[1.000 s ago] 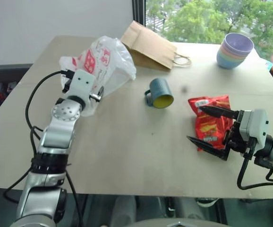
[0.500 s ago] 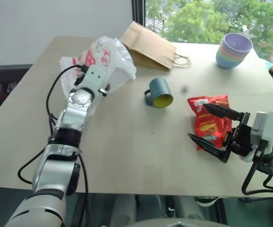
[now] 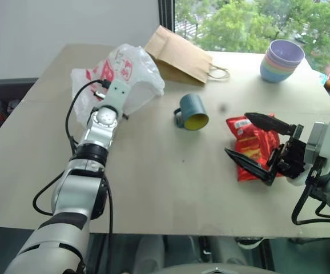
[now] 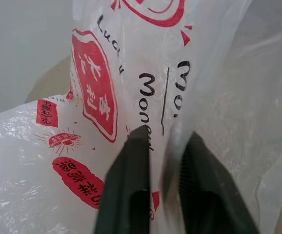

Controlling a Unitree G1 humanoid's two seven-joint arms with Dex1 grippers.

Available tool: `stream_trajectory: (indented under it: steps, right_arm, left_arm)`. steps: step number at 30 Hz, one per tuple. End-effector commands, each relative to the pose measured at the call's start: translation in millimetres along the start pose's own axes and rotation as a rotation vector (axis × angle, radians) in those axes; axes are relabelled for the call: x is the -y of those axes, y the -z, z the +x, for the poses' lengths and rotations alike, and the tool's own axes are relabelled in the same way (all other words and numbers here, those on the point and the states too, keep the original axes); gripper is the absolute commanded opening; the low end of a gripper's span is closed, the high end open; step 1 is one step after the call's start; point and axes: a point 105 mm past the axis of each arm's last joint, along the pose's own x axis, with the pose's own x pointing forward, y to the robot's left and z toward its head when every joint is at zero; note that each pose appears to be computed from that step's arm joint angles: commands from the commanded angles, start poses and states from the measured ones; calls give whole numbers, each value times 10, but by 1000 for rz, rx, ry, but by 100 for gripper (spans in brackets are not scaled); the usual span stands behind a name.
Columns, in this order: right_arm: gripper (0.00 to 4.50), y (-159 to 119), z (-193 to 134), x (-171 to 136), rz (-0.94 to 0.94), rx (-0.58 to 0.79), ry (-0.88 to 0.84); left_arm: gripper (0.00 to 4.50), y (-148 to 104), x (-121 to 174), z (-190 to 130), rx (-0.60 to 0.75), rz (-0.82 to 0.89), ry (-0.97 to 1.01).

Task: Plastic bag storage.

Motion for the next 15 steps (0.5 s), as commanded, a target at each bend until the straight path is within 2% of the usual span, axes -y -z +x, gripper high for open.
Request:
stream_trajectory:
  steps: [1,5,9,11,13,15]
  right_arm:
    - [450,-65,14,19,0,35,-7]
    - [450,-48,17,54,13,33,-5]
    - [450,61,109,95,-21,-28,19]
    - [450,185,207,121,-75,-97,25]
    - [450,428,285,218,-96,-242,86]
    - [450,608,421,289,-141,-308,99]
  left_arm:
    - [6,-401,-122,-65,154,-42,8]
    - [6,-552,-178,-206,198,-122,37]
    - [6,-687,-202,-413,205,-201,101]
    - [6,-772,-194,-561,199,-247,164]
    - [6,-858,-169,-699,190,-270,218]
    - [6,-917,-143,-792,172,-274,250]
